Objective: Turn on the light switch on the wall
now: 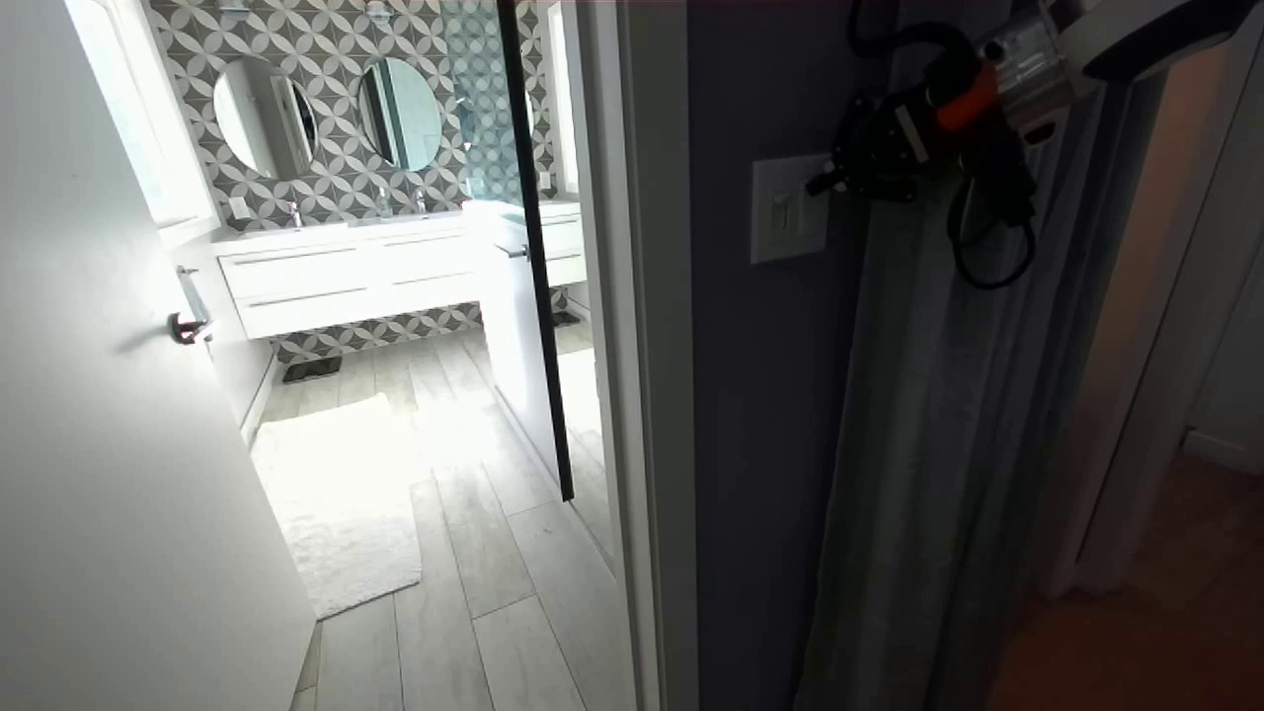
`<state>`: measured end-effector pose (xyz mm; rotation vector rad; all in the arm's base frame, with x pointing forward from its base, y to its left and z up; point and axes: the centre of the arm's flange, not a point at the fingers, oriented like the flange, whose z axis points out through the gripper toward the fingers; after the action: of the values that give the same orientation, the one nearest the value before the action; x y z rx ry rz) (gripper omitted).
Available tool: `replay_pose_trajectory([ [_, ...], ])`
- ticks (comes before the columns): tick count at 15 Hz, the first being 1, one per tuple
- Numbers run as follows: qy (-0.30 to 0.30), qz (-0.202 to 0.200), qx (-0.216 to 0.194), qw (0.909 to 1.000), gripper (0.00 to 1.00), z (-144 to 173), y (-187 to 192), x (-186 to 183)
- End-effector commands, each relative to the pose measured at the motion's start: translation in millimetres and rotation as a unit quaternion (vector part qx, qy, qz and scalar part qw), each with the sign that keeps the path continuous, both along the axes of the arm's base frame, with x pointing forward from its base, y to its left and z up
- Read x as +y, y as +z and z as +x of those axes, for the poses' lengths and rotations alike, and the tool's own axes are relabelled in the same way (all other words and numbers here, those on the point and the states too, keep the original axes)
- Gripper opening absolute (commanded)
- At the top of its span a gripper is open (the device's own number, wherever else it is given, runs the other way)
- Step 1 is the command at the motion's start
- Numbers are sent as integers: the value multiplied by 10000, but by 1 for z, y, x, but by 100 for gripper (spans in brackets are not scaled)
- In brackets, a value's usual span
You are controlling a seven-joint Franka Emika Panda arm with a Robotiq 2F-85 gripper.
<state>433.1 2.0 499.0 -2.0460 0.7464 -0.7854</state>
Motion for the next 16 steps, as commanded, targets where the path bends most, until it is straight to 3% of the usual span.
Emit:
replay_pose_trajectory([
  [1, -46, -17, -95, 9999, 0, 14, 0, 4],
  [12, -56, -170, 106, 9998, 0, -18, -9, -23],
  [13, -31, -266, 169, 9995, 26, -24, -11, -26],
  [14, 33, -367, 189, 9991, 27, -29, -14, -28],
  [16, 229, -678, 292, 9970, 39, -40, -17, -31],
])
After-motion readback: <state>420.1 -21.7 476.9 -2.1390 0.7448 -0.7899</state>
